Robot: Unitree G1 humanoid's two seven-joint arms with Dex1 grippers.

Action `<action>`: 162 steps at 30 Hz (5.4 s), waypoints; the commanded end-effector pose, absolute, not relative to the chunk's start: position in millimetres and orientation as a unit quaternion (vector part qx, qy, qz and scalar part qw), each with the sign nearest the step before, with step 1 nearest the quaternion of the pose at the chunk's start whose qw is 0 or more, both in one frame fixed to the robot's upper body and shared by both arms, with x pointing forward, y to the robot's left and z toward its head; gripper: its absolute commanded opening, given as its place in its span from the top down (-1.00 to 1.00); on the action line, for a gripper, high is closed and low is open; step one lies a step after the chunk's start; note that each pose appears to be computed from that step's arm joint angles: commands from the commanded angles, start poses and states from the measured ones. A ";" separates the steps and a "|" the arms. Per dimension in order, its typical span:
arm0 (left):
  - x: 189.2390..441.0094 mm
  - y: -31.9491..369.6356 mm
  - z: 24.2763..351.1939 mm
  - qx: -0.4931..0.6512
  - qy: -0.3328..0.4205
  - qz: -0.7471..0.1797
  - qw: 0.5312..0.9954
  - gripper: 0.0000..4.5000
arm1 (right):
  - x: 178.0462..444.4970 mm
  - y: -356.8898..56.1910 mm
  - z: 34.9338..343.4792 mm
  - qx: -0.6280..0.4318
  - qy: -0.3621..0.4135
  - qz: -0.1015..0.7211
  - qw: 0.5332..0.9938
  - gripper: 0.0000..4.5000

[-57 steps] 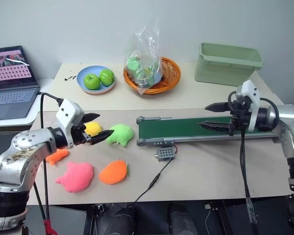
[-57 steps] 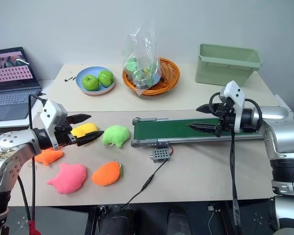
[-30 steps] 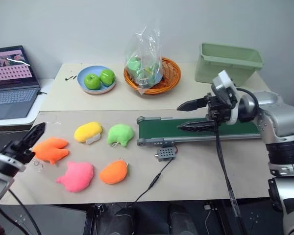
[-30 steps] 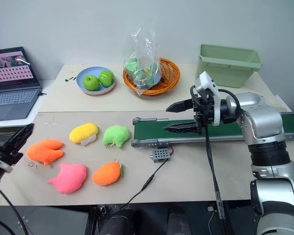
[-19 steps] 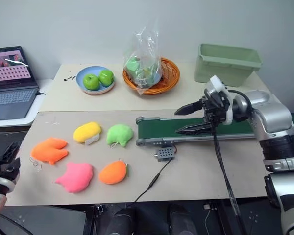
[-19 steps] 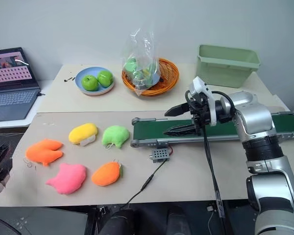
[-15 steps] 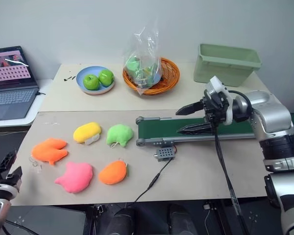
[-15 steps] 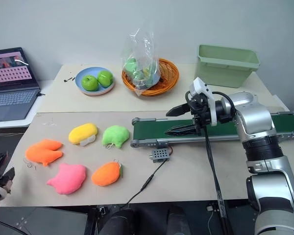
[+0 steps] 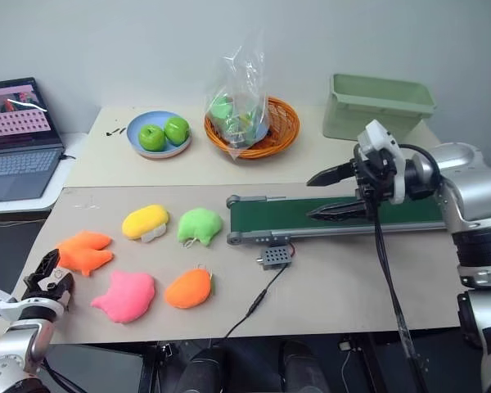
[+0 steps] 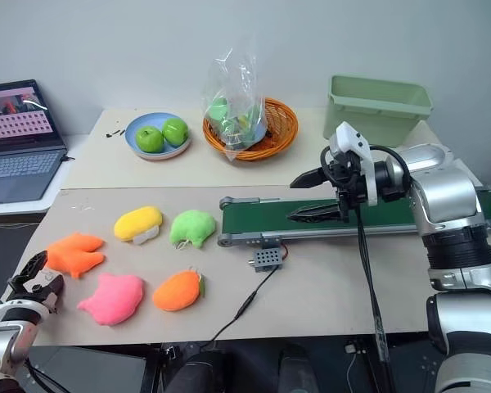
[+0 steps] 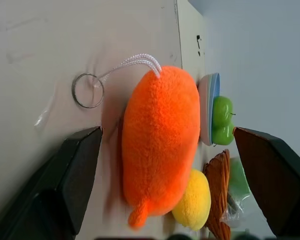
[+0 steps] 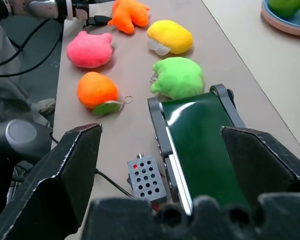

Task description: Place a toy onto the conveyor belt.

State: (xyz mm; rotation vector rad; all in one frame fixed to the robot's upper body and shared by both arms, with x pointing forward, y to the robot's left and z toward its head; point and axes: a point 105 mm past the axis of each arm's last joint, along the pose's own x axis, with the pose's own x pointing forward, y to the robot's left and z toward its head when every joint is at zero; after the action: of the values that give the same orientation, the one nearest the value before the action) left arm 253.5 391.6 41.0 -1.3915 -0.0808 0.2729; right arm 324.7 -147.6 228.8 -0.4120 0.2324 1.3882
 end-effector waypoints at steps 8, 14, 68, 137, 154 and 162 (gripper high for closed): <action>281.4 390.1 39.2 -0.631 -0.036 0.108 0.767 0.24 | 318.5 -151.8 249.6 -0.211 0.077 0.616 0.755 -1.00; 283.1 389.3 63.0 -0.622 -0.074 0.068 0.777 0.80 | 318.2 -150.8 247.2 -0.211 0.075 0.614 0.757 -1.00; 351.4 123.6 160.6 0.603 -0.338 -0.293 0.660 0.80 | 303.7 -150.4 241.4 -0.186 0.026 0.550 0.814 -1.00; 315.3 134.1 241.4 0.030 -0.048 -0.492 0.869 -0.96 | 315.1 -147.9 256.8 -0.205 0.007 0.577 0.790 -1.00; 307.4 151.1 244.8 0.012 -0.057 -0.448 0.892 -0.96 | 323.4 -127.0 266.3 -0.181 -0.005 0.624 0.760 -1.00; 301.6 143.8 247.6 -0.010 -0.051 -0.474 0.879 -0.96 | 321.4 -129.6 269.5 -0.181 -0.008 0.622 0.761 -1.00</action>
State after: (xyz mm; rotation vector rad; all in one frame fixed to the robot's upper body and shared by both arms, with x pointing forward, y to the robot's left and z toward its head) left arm 308.1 147.0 232.5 -0.0311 -0.0528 -0.9587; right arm 325.9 -128.7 251.7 -0.3574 0.0518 1.3570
